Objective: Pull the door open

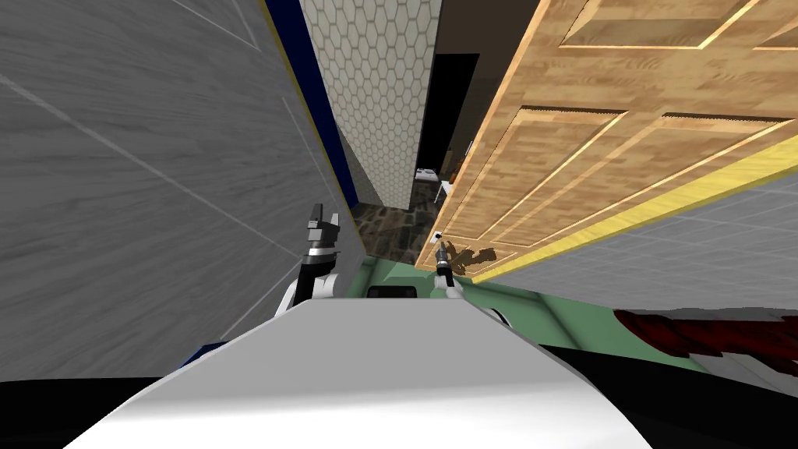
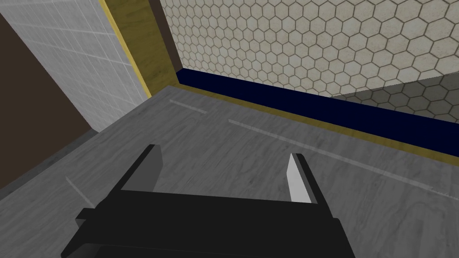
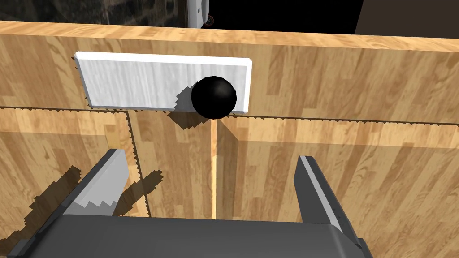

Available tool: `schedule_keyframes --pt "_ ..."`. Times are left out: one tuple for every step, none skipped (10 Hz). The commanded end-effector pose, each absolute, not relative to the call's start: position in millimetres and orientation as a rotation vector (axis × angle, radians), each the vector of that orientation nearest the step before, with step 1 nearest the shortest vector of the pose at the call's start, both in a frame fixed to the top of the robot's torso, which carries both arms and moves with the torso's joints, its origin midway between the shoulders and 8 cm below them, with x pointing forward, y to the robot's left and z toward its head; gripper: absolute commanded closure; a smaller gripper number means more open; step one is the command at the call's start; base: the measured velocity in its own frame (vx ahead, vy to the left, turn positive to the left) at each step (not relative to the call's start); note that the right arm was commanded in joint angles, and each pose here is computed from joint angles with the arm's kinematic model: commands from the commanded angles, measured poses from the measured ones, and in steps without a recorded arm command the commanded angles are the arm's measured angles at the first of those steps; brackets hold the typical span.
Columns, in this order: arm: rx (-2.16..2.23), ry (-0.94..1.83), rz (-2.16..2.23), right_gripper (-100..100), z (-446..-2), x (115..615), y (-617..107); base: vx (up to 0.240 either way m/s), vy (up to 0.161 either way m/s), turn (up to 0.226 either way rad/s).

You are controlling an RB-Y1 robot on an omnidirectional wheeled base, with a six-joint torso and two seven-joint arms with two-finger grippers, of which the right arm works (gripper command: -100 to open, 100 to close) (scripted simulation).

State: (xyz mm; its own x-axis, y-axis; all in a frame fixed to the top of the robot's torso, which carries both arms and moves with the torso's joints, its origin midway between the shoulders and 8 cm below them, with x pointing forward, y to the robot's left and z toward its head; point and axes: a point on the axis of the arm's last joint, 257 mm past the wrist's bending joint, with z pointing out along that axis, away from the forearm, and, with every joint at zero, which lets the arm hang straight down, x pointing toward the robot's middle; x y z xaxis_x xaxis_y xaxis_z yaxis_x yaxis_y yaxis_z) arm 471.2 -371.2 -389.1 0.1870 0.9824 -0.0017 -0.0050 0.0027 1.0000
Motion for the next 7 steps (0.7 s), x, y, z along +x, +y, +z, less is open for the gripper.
schedule_keyframes --pt "1.292 1.061 1.064 -100 -390 468 -378 0.146 -0.041 0.076" --pt "1.296 1.055 1.057 -100 -390 466 -385 0.186 -0.037 0.069" --pt "1.301 1.049 1.049 -100 -391 463 -392 0.230 -0.018 0.089" --pt "1.305 1.044 1.042 -100 -391 460 -398 0.220 0.006 0.090" --pt "1.305 1.044 1.042 -100 -391 460 -398 0.133 -0.007 0.019" --pt "1.305 1.044 1.042 -100 -391 460 -398 0.039 -0.008 -0.011" --pt "1.312 1.035 1.031 -100 -391 455 -409 0.119 -0.024 0.080"
